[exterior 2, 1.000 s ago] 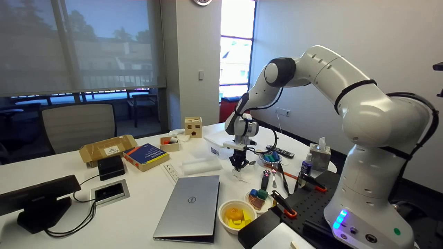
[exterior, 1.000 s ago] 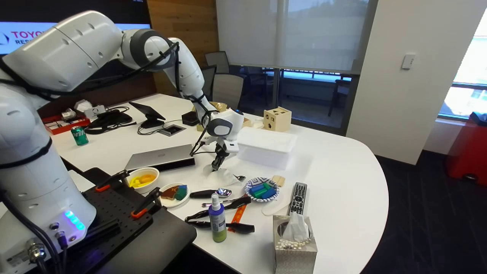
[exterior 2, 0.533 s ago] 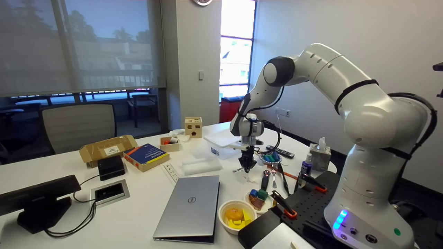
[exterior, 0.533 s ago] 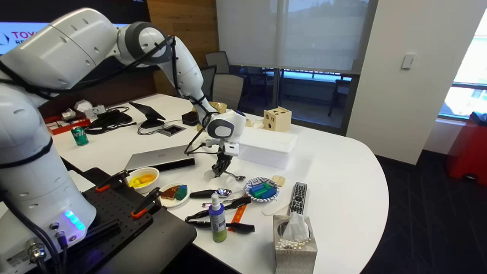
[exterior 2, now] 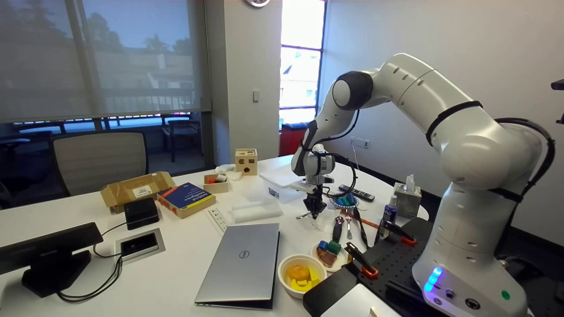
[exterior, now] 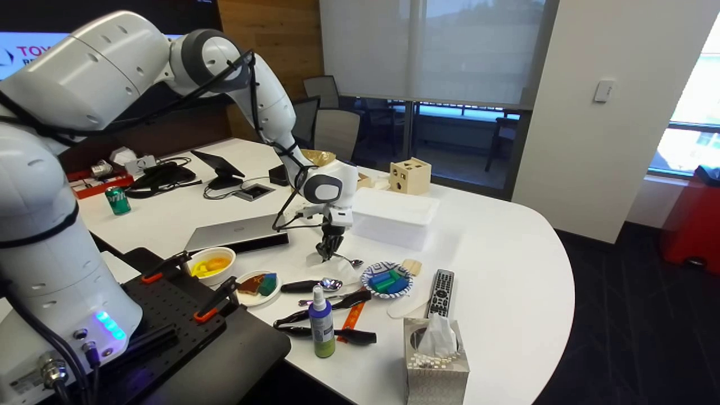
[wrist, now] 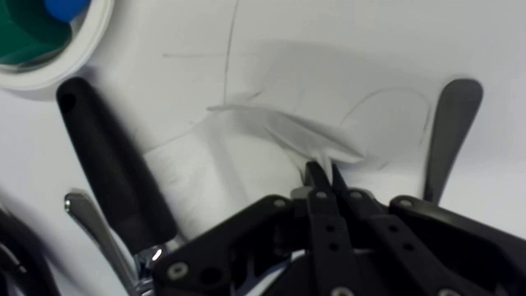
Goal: Use the white napkin to wipe the tabletop.
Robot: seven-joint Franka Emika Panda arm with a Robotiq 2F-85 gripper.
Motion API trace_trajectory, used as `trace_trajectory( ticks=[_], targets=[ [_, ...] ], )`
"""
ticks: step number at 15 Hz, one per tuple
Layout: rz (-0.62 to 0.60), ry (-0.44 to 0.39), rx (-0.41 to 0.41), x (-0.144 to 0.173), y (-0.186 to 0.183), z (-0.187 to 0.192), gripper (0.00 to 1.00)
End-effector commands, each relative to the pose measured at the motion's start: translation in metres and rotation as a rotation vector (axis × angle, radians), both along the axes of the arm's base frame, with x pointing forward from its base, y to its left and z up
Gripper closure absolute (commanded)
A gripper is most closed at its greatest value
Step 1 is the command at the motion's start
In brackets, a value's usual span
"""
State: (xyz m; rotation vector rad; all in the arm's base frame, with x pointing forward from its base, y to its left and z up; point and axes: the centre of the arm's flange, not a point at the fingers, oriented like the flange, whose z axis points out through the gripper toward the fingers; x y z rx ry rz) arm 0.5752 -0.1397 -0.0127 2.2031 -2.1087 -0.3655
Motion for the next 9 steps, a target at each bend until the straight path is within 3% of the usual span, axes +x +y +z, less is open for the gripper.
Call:
trace_trajectory(
  ticks=[1, 9],
  targets=[
    [0.096, -0.115, 0.128, 0.003, 0.014, 0.019, 1.00],
    [0.305, -0.276, 0.478, 0.008, 0.046, 0.015, 1.00]
  ],
)
